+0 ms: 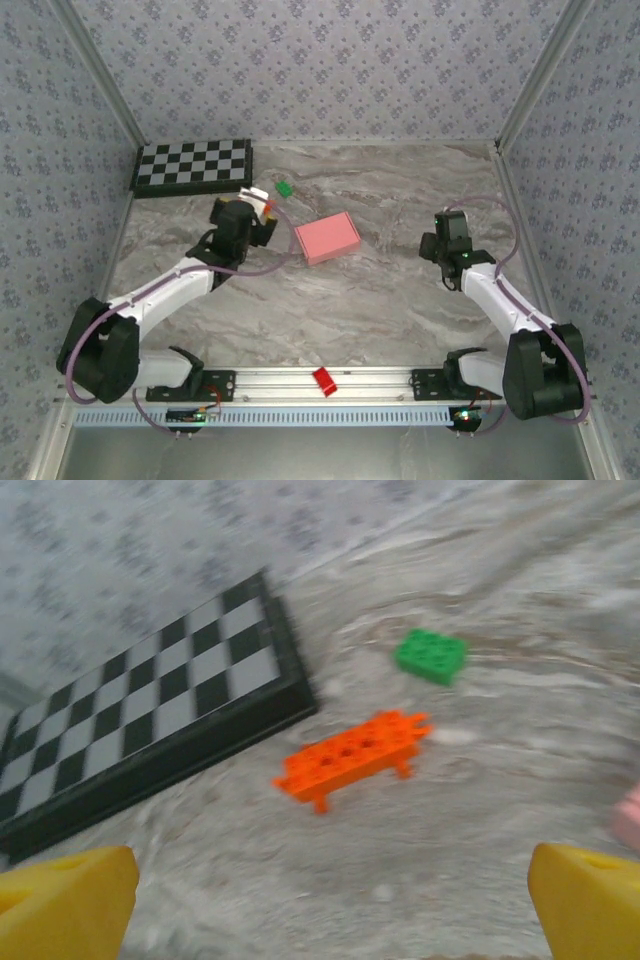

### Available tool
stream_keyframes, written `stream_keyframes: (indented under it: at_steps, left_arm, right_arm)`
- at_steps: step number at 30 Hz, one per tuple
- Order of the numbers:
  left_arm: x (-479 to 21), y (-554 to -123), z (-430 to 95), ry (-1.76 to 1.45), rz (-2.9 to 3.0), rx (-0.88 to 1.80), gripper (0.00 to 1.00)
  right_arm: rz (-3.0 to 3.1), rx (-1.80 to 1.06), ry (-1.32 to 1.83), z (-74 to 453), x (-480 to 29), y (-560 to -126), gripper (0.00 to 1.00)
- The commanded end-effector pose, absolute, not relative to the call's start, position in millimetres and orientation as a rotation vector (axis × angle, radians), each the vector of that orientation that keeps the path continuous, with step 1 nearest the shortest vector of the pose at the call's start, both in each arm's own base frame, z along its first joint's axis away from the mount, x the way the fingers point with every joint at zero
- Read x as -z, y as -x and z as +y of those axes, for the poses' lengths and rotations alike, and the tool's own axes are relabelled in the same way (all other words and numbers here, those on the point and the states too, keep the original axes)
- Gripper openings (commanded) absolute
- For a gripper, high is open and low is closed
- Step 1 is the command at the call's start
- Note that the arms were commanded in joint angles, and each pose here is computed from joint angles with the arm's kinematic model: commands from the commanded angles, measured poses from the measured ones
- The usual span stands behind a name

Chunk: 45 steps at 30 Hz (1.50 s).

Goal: Fold the paper box

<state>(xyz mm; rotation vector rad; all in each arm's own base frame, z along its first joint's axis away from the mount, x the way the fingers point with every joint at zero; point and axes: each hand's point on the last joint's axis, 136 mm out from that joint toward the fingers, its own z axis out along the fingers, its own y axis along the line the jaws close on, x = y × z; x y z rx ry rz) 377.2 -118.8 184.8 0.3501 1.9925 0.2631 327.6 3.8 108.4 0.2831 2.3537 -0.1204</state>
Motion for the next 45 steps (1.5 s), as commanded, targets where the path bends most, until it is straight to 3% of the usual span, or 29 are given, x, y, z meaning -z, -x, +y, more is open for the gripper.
stream_keyframes:
  at_steps: [1,13,22,45]
  left_arm:
    - [-180.4,-375.2,-72.0,-0.120,2.026,-0.359,1.00]
    - [-138.0,-373.8,9.1,0.114,2.068,-0.414,1.00]
    - [-109.3,-377.6,13.7,0.088,2.043,-0.132,1.00]
    - [-106.2,-384.6,2.2,0.002,1.890,0.024,1.00]
  right_arm:
    - [2.262,0.300,-0.321,-25.2,-114.7,-335.5,0.58]
    - [2.116,0.369,-0.371,-52.6,-102.3,-352.8,0.59]
    - [2.053,0.301,-0.362,-53.8,-99.9,-360.0,0.61]
    - [1.852,0.160,-0.132,-33.7,-110.9,-369.7,0.65]
